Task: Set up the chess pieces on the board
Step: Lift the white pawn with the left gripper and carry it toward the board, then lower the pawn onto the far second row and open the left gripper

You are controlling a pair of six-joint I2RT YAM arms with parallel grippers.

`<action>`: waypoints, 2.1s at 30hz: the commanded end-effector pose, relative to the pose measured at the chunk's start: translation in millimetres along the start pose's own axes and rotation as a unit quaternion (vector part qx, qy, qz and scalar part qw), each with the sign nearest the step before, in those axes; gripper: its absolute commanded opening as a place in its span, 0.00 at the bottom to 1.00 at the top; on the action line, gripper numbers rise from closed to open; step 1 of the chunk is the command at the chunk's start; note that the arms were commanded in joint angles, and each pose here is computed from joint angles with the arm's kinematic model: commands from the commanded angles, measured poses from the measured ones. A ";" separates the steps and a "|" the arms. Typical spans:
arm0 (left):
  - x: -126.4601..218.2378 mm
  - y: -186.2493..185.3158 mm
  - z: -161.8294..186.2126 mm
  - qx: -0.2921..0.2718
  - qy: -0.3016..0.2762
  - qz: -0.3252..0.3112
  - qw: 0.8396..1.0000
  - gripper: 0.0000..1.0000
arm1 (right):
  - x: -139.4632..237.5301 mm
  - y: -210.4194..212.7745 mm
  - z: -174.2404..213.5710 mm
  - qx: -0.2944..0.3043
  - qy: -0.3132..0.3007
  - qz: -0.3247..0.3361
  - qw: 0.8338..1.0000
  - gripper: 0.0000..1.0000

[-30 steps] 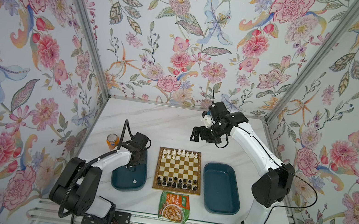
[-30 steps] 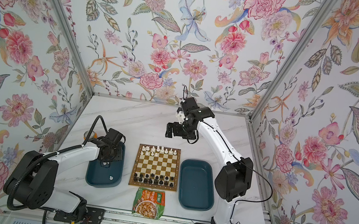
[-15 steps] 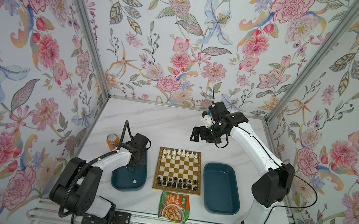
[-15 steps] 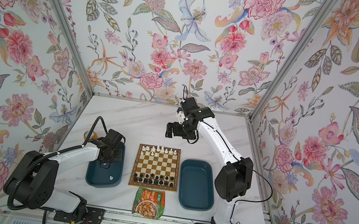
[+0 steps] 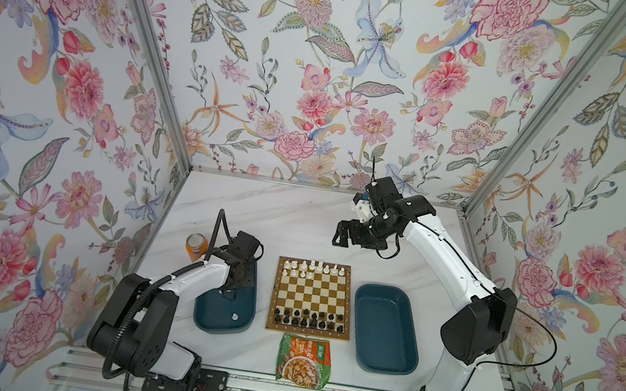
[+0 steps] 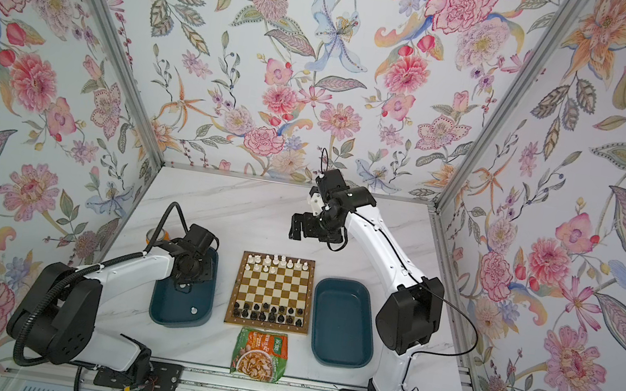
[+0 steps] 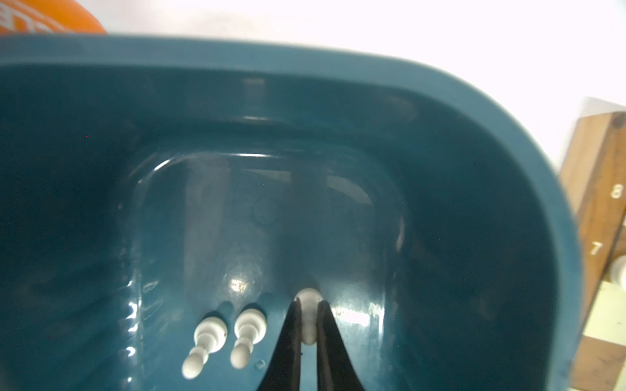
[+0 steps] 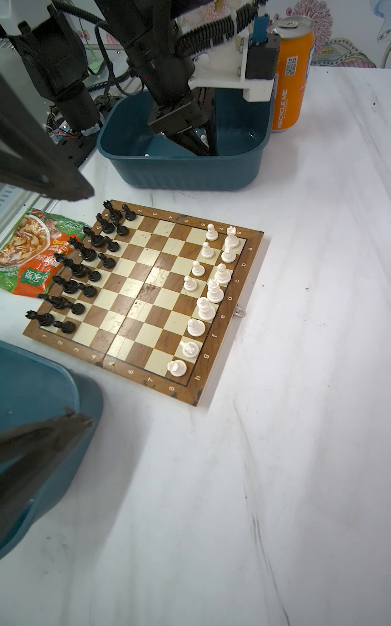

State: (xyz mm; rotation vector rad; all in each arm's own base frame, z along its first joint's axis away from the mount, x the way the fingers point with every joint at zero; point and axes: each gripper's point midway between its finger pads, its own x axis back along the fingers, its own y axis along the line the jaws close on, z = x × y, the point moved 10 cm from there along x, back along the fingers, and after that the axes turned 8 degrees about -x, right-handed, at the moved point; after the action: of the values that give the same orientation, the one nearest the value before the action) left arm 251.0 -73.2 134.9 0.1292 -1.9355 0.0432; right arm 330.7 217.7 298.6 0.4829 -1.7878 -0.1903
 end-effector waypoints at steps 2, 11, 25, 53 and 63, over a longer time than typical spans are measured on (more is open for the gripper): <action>33.3 2.0 -18.5 -0.001 -0.030 0.006 1.000 0.07 | 10.3 2.8 5.2 0.000 -0.003 -0.002 1.000 0.99; 78.5 -15.8 -41.3 -0.004 -0.075 0.035 0.997 0.08 | 15.9 -2.9 15.9 -0.002 -0.006 0.004 1.000 0.99; 77.7 -167.9 -44.3 -0.134 -0.070 0.105 0.983 0.07 | 47.3 -52.2 60.1 -0.057 -0.023 0.028 0.998 0.99; 15.8 -229.8 -14.1 -0.184 -0.021 0.085 0.979 0.08 | 72.5 -103.6 86.1 -0.103 -0.043 0.011 0.994 0.99; 3.3 -221.3 -24.8 -0.172 -0.020 0.083 0.981 0.10 | 69.5 -104.3 80.5 -0.106 -0.039 0.011 0.994 0.99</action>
State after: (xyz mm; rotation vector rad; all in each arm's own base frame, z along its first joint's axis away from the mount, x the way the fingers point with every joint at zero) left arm 291.4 -294.1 146.8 -0.2901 -1.9568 -0.1698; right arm 259.9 85.3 297.9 0.2978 -1.8230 -0.3882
